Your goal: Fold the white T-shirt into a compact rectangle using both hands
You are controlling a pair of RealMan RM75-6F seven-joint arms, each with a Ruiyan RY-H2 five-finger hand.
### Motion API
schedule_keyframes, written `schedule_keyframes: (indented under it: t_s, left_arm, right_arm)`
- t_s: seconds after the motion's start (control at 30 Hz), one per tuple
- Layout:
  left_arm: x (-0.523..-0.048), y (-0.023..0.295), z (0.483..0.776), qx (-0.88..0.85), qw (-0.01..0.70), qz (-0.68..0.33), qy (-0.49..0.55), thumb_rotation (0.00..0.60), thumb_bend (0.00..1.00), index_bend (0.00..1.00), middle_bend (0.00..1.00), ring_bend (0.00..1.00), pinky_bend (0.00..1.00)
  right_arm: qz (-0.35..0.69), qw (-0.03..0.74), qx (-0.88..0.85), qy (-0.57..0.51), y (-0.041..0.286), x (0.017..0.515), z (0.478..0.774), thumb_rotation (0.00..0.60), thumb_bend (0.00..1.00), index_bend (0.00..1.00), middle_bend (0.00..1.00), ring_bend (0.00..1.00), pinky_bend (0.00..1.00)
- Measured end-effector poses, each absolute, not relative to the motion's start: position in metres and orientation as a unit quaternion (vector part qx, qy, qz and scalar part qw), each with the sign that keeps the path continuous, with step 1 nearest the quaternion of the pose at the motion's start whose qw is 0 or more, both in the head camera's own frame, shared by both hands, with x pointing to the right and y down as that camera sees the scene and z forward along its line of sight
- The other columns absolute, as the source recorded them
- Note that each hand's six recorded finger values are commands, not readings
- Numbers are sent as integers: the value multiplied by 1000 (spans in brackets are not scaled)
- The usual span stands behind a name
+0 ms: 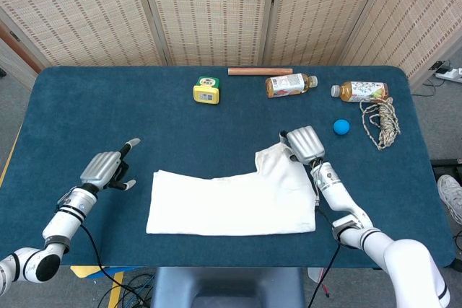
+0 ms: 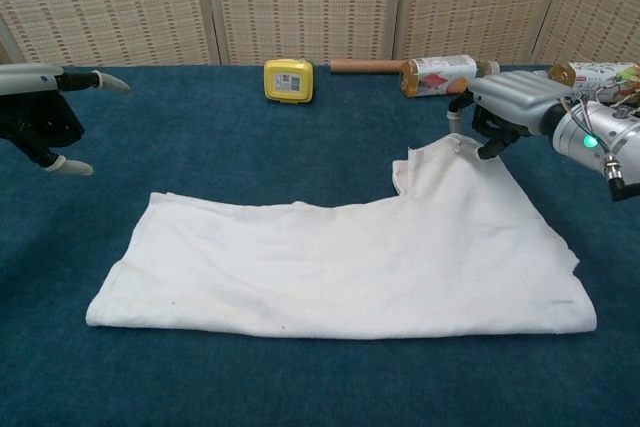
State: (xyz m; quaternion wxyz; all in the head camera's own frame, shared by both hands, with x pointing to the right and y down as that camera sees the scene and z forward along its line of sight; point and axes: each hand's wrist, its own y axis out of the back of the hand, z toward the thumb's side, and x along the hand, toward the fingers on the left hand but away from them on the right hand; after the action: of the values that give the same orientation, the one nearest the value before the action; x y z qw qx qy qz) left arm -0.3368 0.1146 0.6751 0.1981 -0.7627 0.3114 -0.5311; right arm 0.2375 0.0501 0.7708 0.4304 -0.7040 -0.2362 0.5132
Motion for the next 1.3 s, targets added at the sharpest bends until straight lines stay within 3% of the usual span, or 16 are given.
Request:
schedule_keyframes:
  t_s: [0.13,0.37,0.83,1.3]
  left_arm:
    - [-339,116,674,-762,197,-532,313,600,292,0,888,855,974]
    - [-341,115,673,-761,197,-532,315,600,292,0,888,855,973]
    - [-344,119,676,-760,192,-536,314,600,292,0,888,855,973]
    - [-347,120,676,-758,189,-538,316,600,292,0,888,855,973]
  right_arm:
    - [523,426,-700,-233,46,237,771,600,139,139,899,975,1000]
    - [513,420,-710,-236,41,228,763,600,115,132,899,975,1000]
    - [551,384,-717,-185,35,214,778,600,224,325,898,972,1000]
    - [567,376,-716,-156,35,198,792,600,291,392,898,972,1000]
